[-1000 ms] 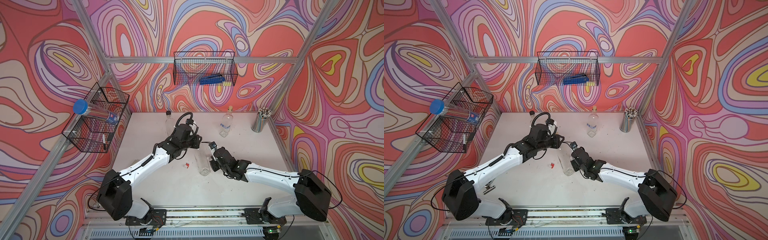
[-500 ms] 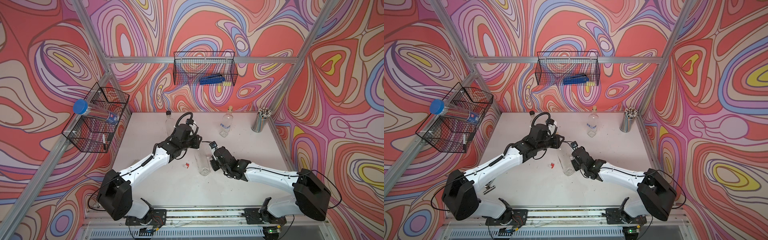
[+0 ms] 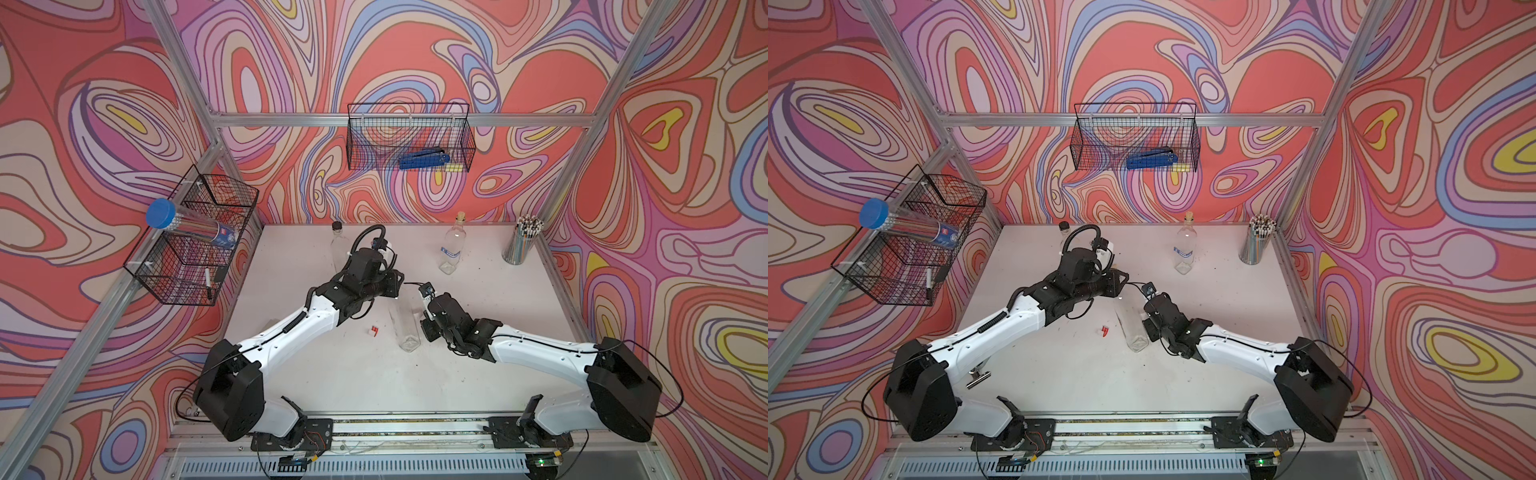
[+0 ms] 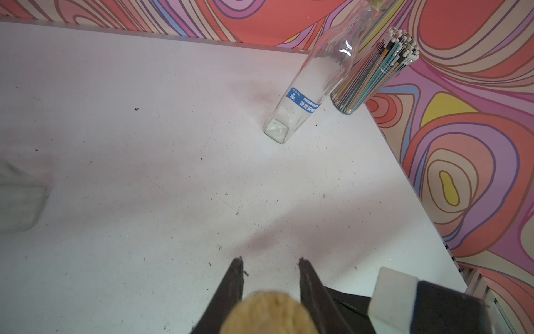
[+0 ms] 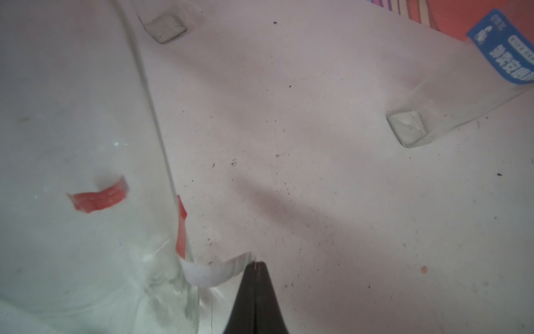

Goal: Remove the label from the bottle
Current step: Tear open the label from the bottle.

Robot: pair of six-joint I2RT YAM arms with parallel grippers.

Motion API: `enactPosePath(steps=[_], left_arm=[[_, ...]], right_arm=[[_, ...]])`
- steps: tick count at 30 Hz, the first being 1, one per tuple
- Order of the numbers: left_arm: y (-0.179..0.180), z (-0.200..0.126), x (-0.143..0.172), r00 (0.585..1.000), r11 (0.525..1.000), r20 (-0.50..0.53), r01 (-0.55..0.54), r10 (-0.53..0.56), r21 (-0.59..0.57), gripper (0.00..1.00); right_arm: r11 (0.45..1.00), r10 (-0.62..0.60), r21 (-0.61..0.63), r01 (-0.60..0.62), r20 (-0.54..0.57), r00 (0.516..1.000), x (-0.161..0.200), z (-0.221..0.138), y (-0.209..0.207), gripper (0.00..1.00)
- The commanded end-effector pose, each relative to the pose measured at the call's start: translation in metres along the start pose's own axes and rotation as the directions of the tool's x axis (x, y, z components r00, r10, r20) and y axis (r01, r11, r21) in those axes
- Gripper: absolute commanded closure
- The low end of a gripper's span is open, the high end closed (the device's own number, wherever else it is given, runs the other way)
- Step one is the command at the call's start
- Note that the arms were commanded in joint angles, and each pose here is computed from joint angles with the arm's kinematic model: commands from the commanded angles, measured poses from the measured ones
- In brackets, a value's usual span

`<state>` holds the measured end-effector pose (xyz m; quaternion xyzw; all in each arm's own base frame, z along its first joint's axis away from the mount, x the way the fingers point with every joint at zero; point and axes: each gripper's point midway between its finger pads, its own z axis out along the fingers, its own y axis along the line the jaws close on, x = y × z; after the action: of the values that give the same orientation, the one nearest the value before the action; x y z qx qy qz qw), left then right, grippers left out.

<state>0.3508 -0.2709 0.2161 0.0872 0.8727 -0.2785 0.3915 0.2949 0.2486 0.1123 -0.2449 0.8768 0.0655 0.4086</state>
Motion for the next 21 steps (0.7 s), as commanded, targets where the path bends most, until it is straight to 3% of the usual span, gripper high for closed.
enactPosePath(steps=[1, 3, 11, 17, 21], left_arm=[[0.021, 0.002, 0.032, 0.994, 0.996, -0.093, -0.065, 0.059, -0.067, 1.00], [0.022, 0.002, 0.031, 0.994, 0.995, -0.088, -0.066, 0.060, -0.070, 1.00], [0.022, 0.002, 0.031, 0.994, 0.995, -0.084, -0.069, 0.063, -0.072, 1.00], [0.025, 0.002, 0.031, 0.994, 0.994, -0.081, -0.077, 0.070, -0.081, 1.00], [0.023, 0.002, 0.031, 0.994, 0.994, -0.073, -0.082, 0.077, -0.067, 1.00]], right_arm=[[1.000, 0.004, -0.007, -0.004, 0.006, 1.000, -0.006, -0.001, 0.001, 1.00], [1.000, 0.001, -0.011, -0.001, 0.000, 1.000, -0.006, -0.003, 0.001, 0.99], [0.999, 0.001, -0.054, -0.001, 0.008, 1.000, -0.010, -0.018, 0.004, 0.65], [0.998, -0.002, -0.067, 0.003, 0.015, 1.000, -0.011, -0.032, 0.002, 0.55], [0.997, 0.016, -0.074, -0.012, 0.044, 0.999, -0.016, -0.048, -0.002, 0.43]])
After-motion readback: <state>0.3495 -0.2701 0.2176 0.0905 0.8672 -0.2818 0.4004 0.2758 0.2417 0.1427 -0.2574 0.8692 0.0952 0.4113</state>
